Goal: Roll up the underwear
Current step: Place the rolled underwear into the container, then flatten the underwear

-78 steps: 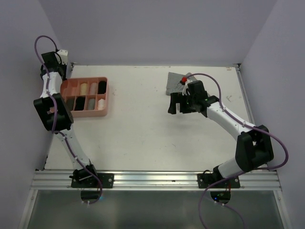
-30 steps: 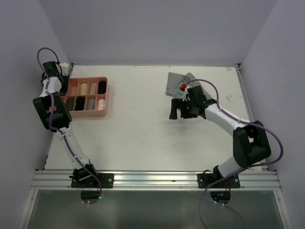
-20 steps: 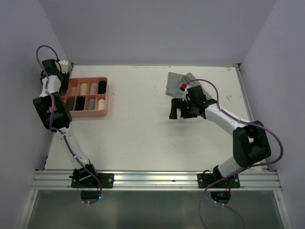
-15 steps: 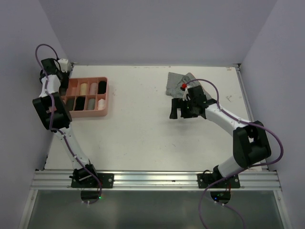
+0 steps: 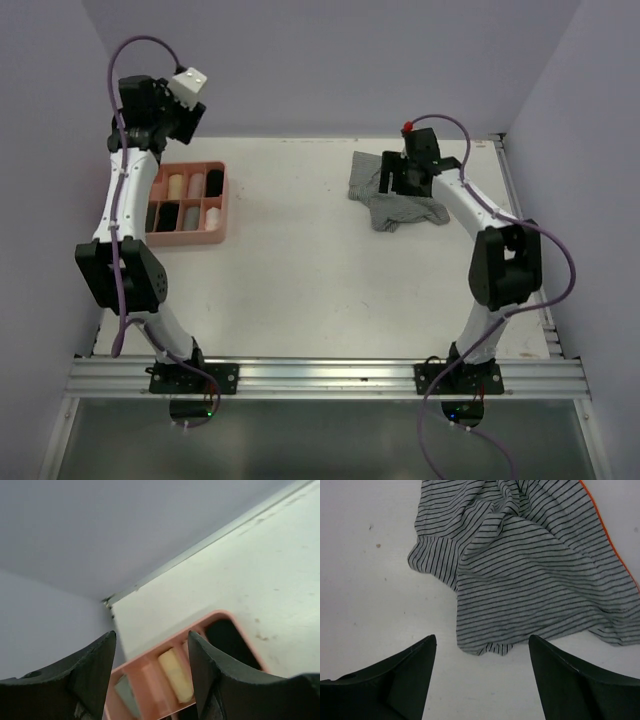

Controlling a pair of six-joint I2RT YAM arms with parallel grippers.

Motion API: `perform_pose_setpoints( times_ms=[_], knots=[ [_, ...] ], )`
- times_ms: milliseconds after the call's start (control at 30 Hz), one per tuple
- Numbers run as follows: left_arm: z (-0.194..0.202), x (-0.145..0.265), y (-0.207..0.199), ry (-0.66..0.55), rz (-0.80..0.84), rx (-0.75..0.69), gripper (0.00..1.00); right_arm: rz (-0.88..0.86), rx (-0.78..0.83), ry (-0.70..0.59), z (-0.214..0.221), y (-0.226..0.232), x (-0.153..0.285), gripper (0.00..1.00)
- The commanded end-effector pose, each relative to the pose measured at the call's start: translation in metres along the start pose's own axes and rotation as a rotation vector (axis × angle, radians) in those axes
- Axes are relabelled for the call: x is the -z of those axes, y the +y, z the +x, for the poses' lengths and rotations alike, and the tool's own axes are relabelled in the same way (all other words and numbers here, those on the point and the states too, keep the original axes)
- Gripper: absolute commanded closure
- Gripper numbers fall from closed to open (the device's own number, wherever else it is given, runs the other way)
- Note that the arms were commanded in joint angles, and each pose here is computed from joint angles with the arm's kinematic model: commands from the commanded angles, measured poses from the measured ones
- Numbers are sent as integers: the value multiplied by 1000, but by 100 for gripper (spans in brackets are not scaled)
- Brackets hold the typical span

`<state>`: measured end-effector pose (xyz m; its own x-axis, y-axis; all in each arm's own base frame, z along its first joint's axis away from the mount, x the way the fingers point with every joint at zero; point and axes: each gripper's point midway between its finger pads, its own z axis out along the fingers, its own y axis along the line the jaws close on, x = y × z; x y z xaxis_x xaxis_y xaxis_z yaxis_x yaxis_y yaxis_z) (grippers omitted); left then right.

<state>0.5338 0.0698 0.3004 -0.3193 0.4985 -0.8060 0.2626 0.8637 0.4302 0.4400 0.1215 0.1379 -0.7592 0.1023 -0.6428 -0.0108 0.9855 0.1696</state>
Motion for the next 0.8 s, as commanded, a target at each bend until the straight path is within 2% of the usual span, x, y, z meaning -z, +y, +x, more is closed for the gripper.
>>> perform_pose_setpoints(
  times_ms=[0, 67, 167, 300, 333, 400, 433, 500, 533, 567, 600, 700, 767],
  knots=[
    [0, 6, -60, -11, 182, -60, 37, 92, 1, 105, 10, -10, -44, 22],
    [4, 9, -91, -4, 265, -56, 37, 83, -9, 143, 15, -6, -60, 25],
    [2, 22, -116, -20, 340, -42, 36, 89, -8, 222, 35, -7, -87, 31],
    [5, 36, -127, -27, 375, -38, 36, 55, 27, 336, 81, -1, -96, 48],
    [7, 38, -130, -27, 383, -39, 36, 35, 39, 341, 86, 4, -93, 59],
    [11, 43, -139, -31, 417, -38, 37, -27, 92, 398, 117, 20, -84, 68],
    [12, 45, -142, -33, 431, -35, 37, -83, 109, 419, 128, 34, -78, 78],
    [19, 51, -158, -35, 498, -25, 38, -187, 212, 458, 156, 64, -57, 86],
    [22, 52, -164, -34, 525, -23, 39, -227, 257, 486, 170, 76, -47, 96],
    [27, 56, -174, -30, 571, -10, 39, -272, 323, 486, 175, 88, -34, 100],
    [32, 56, -181, -22, 601, -3, 41, -311, 382, 526, 198, 102, -21, 100],
    [49, 60, -204, 21, 710, 0, 42, -429, 476, 563, 223, 120, 21, 100],
    [55, 65, -219, 33, 775, -4, 42, -449, 449, 554, 223, 120, 39, 97]
  ],
)
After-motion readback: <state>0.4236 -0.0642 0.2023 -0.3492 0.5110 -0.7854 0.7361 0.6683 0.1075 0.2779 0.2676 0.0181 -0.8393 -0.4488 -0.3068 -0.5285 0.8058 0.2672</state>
